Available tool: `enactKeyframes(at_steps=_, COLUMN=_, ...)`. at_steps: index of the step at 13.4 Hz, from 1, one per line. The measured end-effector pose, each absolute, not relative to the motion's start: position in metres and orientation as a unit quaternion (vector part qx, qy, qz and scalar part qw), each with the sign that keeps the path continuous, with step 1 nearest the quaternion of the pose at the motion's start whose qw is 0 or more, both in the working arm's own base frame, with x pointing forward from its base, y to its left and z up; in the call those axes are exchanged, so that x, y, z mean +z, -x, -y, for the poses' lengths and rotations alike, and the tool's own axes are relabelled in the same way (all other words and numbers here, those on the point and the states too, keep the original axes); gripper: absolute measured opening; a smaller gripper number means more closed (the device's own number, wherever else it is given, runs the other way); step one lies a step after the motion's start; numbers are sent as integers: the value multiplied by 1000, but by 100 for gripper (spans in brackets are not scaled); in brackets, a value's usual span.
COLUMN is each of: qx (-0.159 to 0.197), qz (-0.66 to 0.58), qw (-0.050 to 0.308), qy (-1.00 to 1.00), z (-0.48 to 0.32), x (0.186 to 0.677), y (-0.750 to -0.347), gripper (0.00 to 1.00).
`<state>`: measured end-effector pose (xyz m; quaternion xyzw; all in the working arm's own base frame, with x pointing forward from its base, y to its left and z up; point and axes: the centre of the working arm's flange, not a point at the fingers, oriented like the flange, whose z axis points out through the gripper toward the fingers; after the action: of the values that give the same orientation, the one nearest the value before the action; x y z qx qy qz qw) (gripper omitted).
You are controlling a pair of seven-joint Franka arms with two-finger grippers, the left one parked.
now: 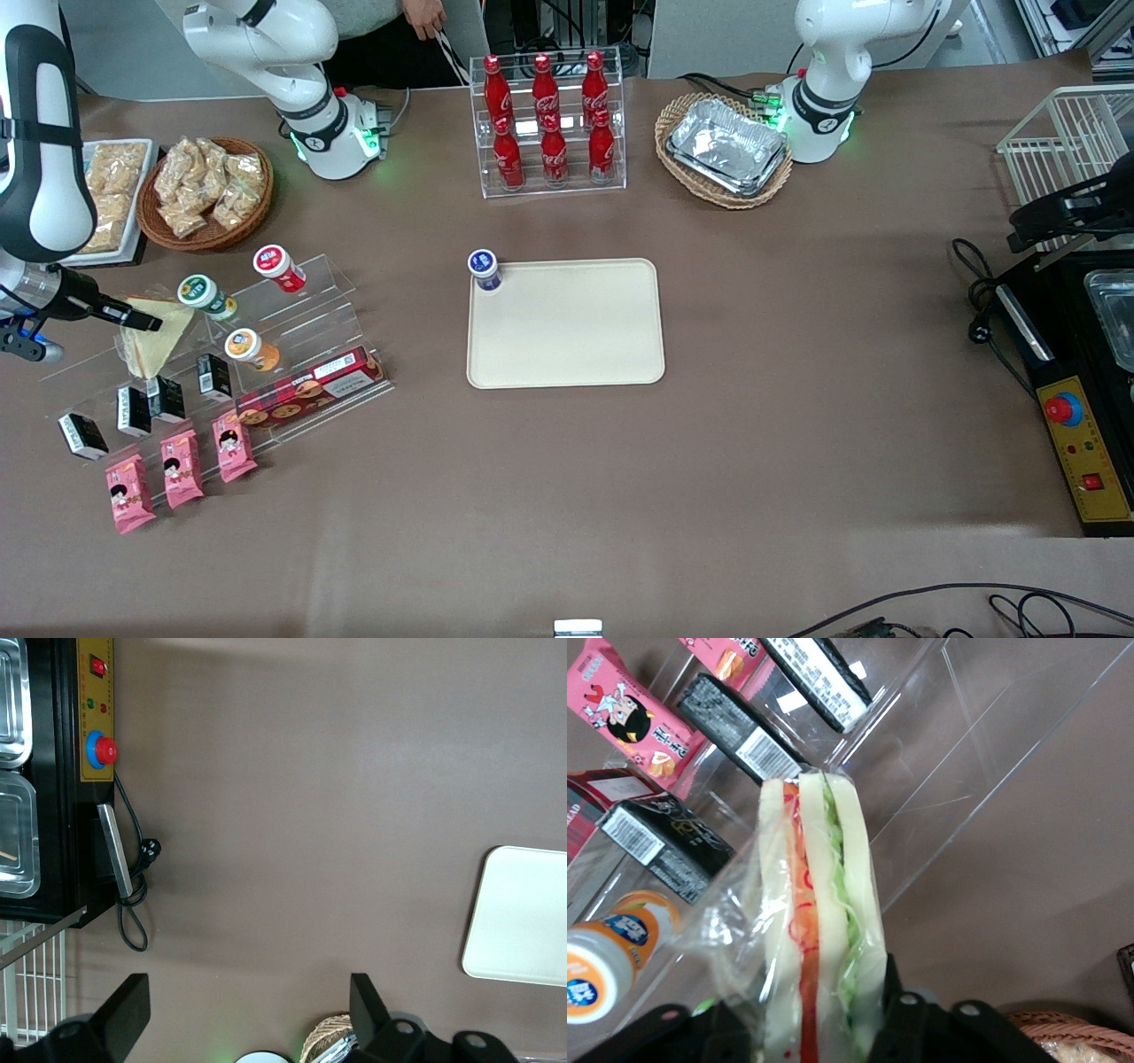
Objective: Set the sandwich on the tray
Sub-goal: 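Close the right gripper on the wrapped sandwich, then lift the sandwich up out of the rack with the right gripper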
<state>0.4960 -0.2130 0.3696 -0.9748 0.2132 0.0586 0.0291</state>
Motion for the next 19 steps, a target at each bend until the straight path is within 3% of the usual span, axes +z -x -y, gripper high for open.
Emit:
enactKeyframes(at_steps=2, qx=58, qz=-214, qw=30, qy=975, z=213, x=370, y=-496, gripper=37)
enactKeyframes(at_steps=5, qx=57, qz=-213, qw=30, qy=975, z=212, x=371, y=-497, gripper=33)
enactKeyframes(at_steps=9, qx=50, qz=-206, qw=30, qy=977, z=209, x=390, y=-507, gripper=33)
enactKeyframes(at_steps=19, qx=59, qz=-167, qw=41, qy=983, z=185, x=524, y=-531, gripper=32)
